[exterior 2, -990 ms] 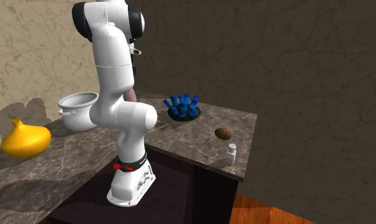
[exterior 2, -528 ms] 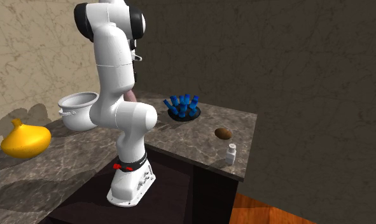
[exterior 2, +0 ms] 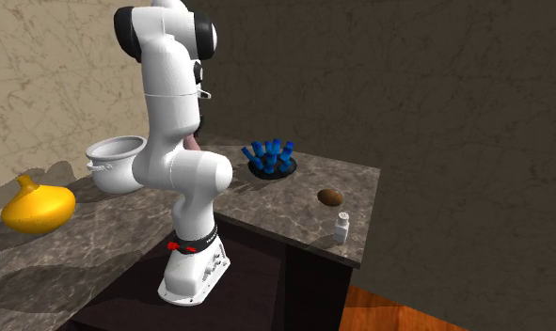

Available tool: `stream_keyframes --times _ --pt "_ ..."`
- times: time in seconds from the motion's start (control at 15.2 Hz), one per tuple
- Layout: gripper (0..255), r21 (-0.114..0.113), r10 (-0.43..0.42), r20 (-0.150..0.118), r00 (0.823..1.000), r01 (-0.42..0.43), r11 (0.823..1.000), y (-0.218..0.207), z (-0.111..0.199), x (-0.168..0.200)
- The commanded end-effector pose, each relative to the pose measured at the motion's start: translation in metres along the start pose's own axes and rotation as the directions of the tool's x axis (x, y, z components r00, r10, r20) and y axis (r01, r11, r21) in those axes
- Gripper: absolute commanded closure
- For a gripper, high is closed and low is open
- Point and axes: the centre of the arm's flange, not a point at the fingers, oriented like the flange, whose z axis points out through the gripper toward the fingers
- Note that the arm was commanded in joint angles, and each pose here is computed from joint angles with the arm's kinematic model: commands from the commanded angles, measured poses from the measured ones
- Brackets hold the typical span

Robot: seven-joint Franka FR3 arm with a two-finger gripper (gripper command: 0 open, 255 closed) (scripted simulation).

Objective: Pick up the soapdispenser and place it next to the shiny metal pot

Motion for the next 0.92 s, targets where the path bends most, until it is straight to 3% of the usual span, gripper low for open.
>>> stream_keyframes --times 0.0,0.4,0.46,0.79,0.86 --pt "255 0.001 0.0 -0.001 1.0 0.0 1.0 0.0 0.002 0.001" --pt "255 0.001 0.0 -0.001 1.0 0.0 1.0 0.0 0.002 0.001" --pt "0 0.001 0.0 -0.001 1.0 0.0 1.0 0.0 0.002 0.001" --pt "0 0.0 0.0 -0.001 1.0 0.0 1.0 0.0 0.002 0.001" --pt "0 0.001 0.0 -0.001 1.0 0.0 1.0 0.0 -0.011 0.001"
